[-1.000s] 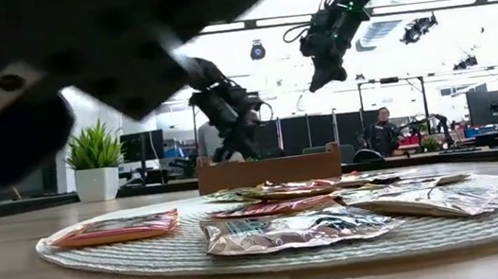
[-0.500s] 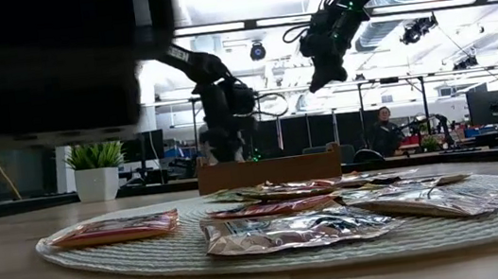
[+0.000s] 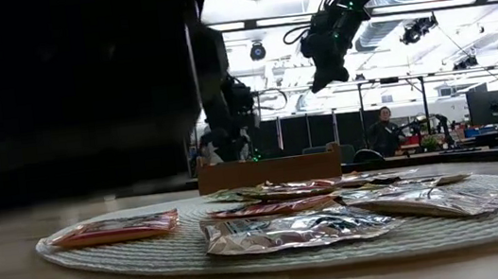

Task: Pick & Place Tea
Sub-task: Put the brown tea bag into the middle section of the wooden organizer

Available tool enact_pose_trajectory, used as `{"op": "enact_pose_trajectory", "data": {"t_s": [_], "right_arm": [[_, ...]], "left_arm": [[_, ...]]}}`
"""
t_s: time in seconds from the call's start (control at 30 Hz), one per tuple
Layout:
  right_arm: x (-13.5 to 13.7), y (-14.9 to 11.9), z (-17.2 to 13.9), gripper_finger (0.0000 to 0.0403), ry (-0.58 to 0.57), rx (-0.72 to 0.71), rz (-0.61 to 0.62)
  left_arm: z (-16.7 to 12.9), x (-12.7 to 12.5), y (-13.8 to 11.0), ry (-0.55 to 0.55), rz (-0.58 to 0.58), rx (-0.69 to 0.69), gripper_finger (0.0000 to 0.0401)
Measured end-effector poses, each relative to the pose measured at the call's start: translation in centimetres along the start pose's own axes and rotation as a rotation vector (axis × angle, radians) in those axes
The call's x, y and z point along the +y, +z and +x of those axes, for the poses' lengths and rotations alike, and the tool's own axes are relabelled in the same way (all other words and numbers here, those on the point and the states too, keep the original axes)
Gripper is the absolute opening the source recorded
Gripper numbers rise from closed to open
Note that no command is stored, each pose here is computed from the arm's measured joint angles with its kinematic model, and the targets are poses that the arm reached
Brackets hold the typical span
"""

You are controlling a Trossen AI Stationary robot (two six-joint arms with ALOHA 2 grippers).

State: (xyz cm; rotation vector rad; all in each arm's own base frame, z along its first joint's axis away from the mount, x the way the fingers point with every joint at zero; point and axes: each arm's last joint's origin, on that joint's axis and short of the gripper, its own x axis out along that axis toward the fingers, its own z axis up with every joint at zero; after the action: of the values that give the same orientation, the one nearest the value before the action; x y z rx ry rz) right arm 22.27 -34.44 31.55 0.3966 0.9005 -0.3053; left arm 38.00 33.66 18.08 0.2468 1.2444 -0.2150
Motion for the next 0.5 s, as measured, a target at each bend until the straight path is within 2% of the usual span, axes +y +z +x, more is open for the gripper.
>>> {"op": "enact_pose_trajectory", "data": {"t_s": [0.07, 0.23, 0.5], "right_arm": [[0.0, 0.0, 0.0, 0.0012, -0.001, -0.003, -0.002], [0.0, 0.0, 0.0, 0.0012, -0.001, -0.001, -0.002], [0.0, 0.1, 0.0, 0.0012, -0.002, -0.004, -0.006]], "left_arm": [[0.9, -0.3, 0.0, -0.032, 0.008, 0.012, 0.0000], [1.6, -0.5, 0.0, -0.127, -0.022, -0.081, 0.0000], [1.6, -0.4, 0.2, -0.109, -0.003, -0.095, 0.0000]]}}
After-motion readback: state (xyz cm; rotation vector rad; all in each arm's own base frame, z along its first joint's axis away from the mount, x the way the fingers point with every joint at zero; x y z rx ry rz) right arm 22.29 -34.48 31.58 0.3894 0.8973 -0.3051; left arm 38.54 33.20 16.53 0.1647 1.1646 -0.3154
